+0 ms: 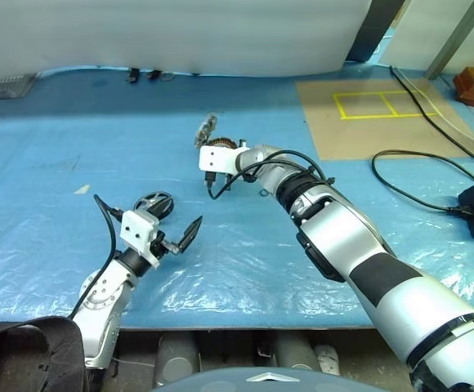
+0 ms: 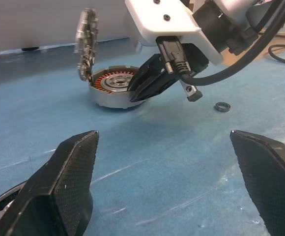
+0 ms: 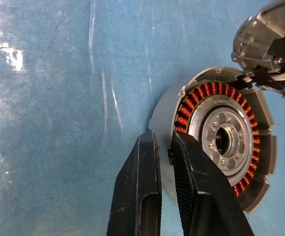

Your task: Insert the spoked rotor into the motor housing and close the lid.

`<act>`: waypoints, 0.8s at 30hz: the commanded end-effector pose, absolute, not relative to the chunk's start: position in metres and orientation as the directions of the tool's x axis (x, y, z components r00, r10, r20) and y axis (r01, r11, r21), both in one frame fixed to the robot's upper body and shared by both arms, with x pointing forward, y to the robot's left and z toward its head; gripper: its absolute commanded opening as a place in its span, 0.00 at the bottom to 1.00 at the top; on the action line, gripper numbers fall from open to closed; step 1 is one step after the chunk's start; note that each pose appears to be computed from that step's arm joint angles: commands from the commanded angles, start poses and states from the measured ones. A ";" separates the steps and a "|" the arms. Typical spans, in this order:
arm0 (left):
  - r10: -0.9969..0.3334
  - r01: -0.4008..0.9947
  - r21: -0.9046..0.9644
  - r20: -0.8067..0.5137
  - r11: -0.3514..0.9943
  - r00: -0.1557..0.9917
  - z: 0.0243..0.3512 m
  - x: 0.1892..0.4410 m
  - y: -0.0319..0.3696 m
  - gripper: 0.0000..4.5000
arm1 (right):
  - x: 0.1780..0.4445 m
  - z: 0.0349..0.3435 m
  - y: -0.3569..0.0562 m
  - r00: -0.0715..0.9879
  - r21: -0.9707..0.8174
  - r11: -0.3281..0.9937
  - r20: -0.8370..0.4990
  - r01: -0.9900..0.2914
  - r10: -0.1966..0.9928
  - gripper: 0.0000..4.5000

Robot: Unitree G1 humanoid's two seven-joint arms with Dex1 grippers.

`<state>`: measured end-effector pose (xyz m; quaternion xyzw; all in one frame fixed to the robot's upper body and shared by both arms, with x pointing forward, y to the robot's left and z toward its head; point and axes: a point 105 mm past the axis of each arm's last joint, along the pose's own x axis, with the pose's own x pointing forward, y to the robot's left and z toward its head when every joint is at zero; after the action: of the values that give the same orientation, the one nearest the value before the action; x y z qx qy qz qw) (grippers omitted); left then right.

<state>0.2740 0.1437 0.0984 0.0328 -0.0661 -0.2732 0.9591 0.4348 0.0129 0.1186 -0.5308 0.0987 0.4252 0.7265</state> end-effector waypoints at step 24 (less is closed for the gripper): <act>-0.561 0.548 0.121 0.142 0.828 0.816 0.102 0.282 0.138 1.00 | 0.427 0.148 0.043 0.552 -0.587 0.205 -0.504 -0.783 0.665 0.30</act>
<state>0.2832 0.1375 0.0955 0.0330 -0.0681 -0.2924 0.9533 0.4245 0.0300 0.1212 -0.4281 0.1165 0.4683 0.7641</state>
